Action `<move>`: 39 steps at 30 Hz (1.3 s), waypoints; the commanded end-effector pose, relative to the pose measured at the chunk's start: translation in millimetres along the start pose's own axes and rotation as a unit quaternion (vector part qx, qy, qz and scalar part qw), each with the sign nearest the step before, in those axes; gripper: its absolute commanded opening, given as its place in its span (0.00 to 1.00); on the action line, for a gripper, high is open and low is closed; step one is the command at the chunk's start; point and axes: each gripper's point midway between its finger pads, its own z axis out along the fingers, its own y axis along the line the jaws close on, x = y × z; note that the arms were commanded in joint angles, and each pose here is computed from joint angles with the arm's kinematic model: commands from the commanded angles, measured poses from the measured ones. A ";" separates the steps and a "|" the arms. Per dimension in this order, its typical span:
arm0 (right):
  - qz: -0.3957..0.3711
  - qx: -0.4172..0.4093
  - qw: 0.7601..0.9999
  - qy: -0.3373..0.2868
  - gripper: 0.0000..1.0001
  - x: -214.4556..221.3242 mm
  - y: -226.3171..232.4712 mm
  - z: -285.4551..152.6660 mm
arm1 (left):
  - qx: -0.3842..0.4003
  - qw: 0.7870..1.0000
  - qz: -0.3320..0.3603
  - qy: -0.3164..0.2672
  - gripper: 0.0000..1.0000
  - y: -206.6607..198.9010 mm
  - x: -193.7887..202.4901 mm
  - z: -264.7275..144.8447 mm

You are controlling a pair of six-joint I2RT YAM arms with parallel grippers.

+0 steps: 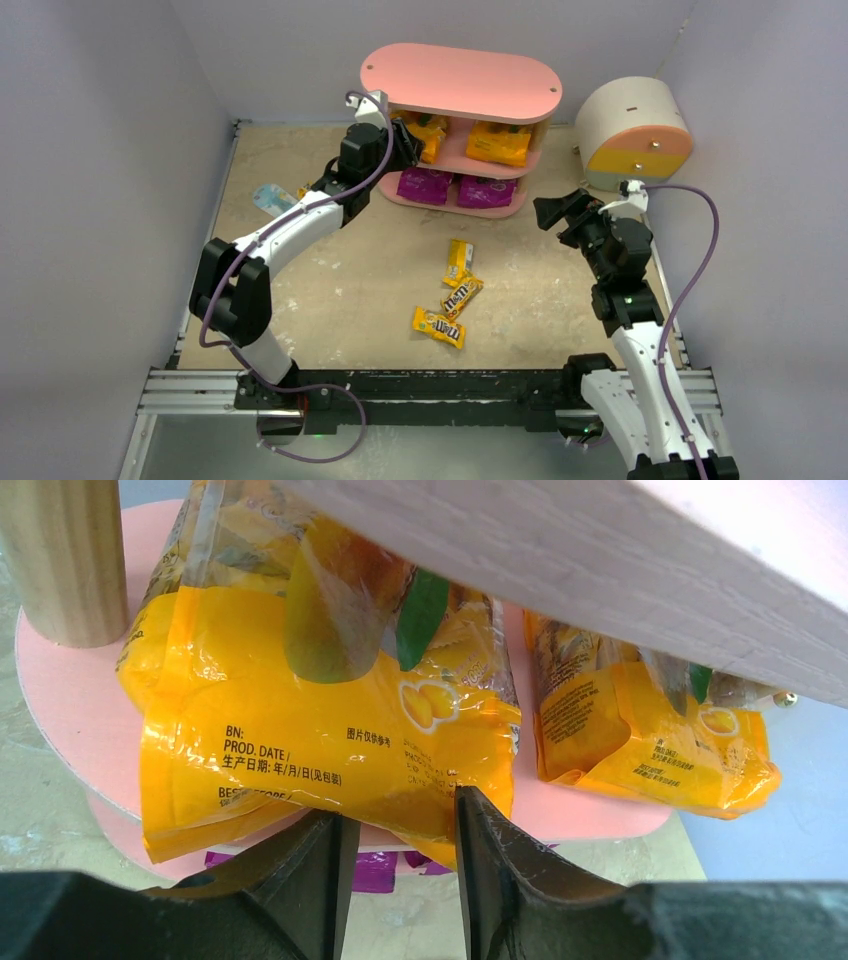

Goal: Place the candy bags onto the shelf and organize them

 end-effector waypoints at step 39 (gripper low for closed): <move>0.046 -0.136 0.939 0.311 0.98 157.0 -6.6 15.4 | 0.216 0.943 -0.064 0.244 0.90 -14.8 184.1 -176.9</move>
